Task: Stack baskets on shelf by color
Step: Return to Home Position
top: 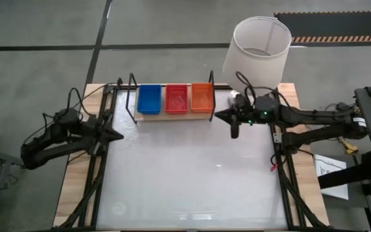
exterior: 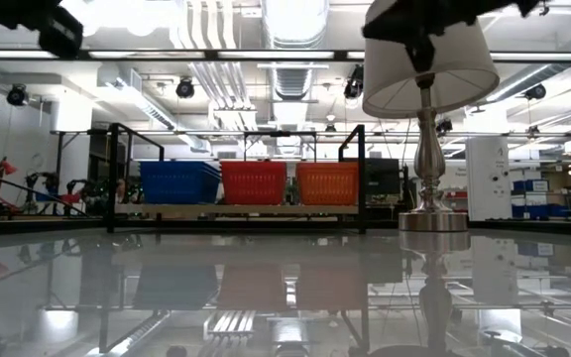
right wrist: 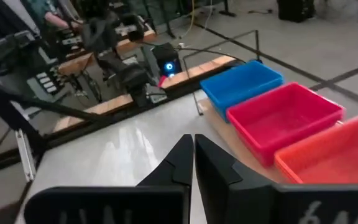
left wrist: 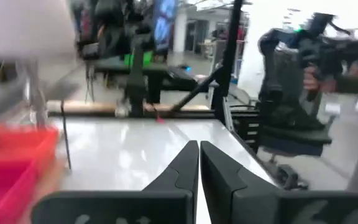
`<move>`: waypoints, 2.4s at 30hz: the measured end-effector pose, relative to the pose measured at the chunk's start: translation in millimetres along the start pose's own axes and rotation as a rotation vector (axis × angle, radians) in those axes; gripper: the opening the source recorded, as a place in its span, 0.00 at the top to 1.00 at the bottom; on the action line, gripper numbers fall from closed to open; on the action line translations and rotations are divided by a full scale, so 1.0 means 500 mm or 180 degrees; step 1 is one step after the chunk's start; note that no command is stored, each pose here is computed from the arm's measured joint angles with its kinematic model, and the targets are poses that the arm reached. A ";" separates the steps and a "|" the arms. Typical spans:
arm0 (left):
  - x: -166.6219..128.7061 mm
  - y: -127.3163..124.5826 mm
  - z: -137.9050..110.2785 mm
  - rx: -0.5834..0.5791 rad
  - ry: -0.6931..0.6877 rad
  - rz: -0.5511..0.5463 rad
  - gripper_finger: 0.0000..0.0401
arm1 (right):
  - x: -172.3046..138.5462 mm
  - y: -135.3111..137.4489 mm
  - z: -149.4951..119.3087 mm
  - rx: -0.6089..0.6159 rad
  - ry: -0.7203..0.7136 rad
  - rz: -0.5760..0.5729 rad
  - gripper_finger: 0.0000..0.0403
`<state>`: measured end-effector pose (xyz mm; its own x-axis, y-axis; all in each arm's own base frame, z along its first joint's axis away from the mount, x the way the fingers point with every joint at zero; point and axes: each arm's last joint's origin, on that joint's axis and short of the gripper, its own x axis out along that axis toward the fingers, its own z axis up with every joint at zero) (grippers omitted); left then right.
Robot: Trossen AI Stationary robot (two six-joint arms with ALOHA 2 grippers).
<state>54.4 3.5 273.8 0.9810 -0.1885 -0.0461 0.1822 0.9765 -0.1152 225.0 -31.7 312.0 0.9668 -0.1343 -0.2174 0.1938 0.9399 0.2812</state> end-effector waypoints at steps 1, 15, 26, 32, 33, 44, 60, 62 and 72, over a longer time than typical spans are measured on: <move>0.004 0.001 0.000 0.0183 -0.0053 -0.0042 1.00 | -0.008 0.001 -0.011 -0.0078 0.0009 0.0037 0.98; 0.072 0.051 -0.119 0.0910 -0.0445 -0.0067 1.00 | -0.101 -0.019 -0.139 -0.1381 -0.0804 0.0336 0.98; 0.091 0.068 -0.184 0.0951 -0.0414 -0.0009 1.00 | -0.171 -0.044 -0.198 -0.1215 -0.1271 0.0326 0.98; 0.095 0.071 -0.190 0.0902 -0.0316 -0.0009 1.00 | -0.196 -0.057 -0.230 -0.1088 -0.1504 0.0280 0.98; 0.096 0.072 -0.191 0.0894 -0.0301 -0.0010 1.00 | -0.198 -0.059 -0.235 -0.1107 -0.1529 0.0278 0.98; 0.101 0.075 -0.198 0.0825 -0.0182 -0.0012 1.00 | -0.212 -0.071 -0.274 -0.1271 -0.1710 0.0249 0.98; 0.103 0.077 -0.202 0.0791 -0.0123 -0.0015 1.00 | -0.199 -0.074 -0.285 -0.0711 -0.1406 0.0354 0.98; 0.104 0.077 -0.202 0.0788 -0.0118 -0.0014 1.00 | -0.197 -0.075 -0.286 -0.0710 -0.1375 0.0350 0.98; 0.104 0.077 -0.203 0.0787 -0.0118 -0.0015 1.00 | -0.193 -0.075 -0.289 -0.0763 -0.1318 0.0329 0.98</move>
<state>105.5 20.9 166.2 0.9810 -0.1936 -0.0093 0.1931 0.9724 0.1312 100.6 -8.8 187.5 0.9734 -0.1044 0.2039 0.0965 0.9942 0.0482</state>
